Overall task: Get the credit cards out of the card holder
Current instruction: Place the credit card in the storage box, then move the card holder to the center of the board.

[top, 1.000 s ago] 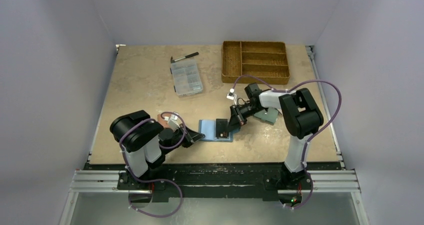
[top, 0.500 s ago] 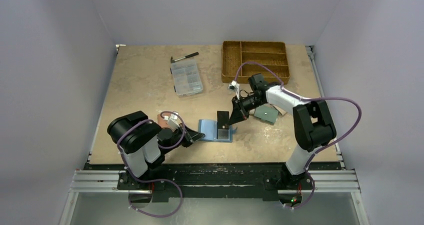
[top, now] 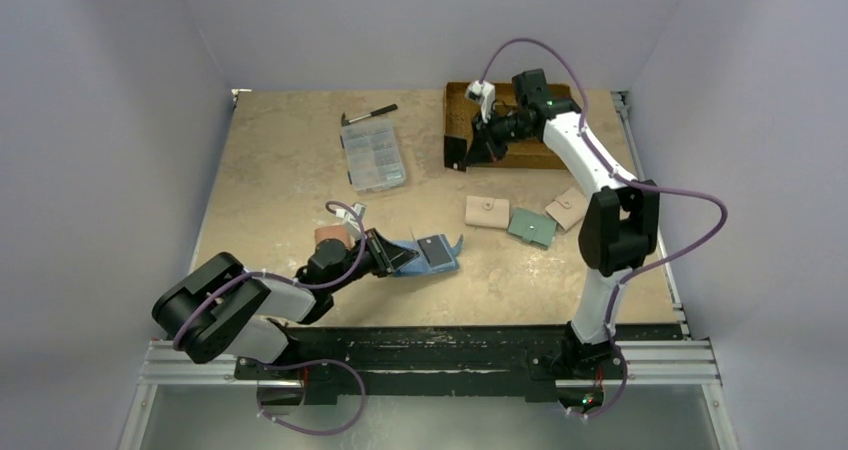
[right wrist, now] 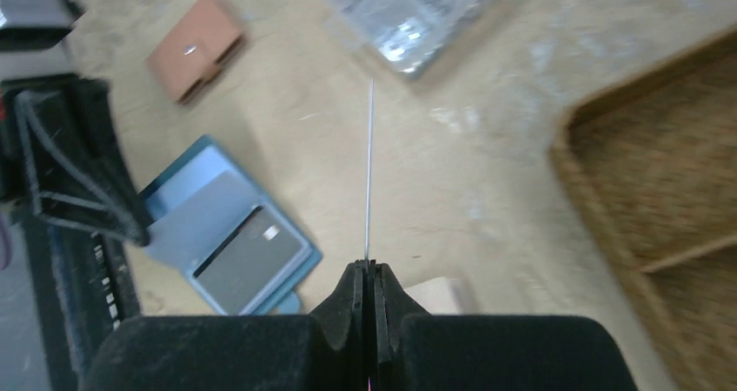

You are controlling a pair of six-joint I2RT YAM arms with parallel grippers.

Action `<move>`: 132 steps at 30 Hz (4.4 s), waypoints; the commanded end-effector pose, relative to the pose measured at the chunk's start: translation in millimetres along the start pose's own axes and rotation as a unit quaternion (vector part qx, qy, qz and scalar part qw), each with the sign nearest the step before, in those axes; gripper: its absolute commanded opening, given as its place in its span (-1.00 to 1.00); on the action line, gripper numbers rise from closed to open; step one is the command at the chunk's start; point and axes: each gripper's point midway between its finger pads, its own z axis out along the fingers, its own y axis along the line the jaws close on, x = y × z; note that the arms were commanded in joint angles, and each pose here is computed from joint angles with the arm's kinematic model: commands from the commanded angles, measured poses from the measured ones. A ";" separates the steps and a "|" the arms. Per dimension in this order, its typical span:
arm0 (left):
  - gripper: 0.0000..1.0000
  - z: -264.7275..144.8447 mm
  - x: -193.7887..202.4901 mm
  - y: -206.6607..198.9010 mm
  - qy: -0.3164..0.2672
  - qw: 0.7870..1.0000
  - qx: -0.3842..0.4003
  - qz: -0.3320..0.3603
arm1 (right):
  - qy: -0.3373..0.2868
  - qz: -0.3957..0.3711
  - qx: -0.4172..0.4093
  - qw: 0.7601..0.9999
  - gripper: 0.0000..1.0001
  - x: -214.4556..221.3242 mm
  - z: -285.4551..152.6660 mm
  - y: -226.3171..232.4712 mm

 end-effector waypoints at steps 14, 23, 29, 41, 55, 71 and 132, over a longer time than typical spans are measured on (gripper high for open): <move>-1.00 1.0 21.9 28.6 0.062 0.996 -0.047 0.041 | -0.056 0.010 0.219 0.974 -1.00 -83.9 -22.9 -129.8; -1.00 1.2 24.6 28.6 0.071 0.995 -0.045 0.044 | -0.053 0.027 0.236 0.970 -1.00 -75.0 6.5 -171.6; -1.00 1.8 25.6 32.8 0.077 0.994 -0.056 0.051 | -0.045 0.033 0.239 0.969 -1.00 -63.5 23.0 -190.3; -1.00 7.3 25.1 36.4 0.085 0.992 -0.066 0.061 | -0.045 0.048 0.233 0.970 -1.00 -51.9 45.1 -206.6; -1.00 12.1 22.8 35.6 0.086 0.992 -0.069 0.064 | -0.095 0.040 0.396 0.912 -0.19 -91.1 -7.5 -249.3; -1.00 -2.3 15.4 61.9 0.082 0.980 -0.159 0.086 | -0.131 -0.149 0.088 0.976 -0.07 -73.1 -52.3 -2.2; -0.91 -30.3 -6.7 72.9 0.054 0.958 -0.270 0.081 | 0.110 -0.474 -0.110 0.867 -0.14 156.3 77.5 132.9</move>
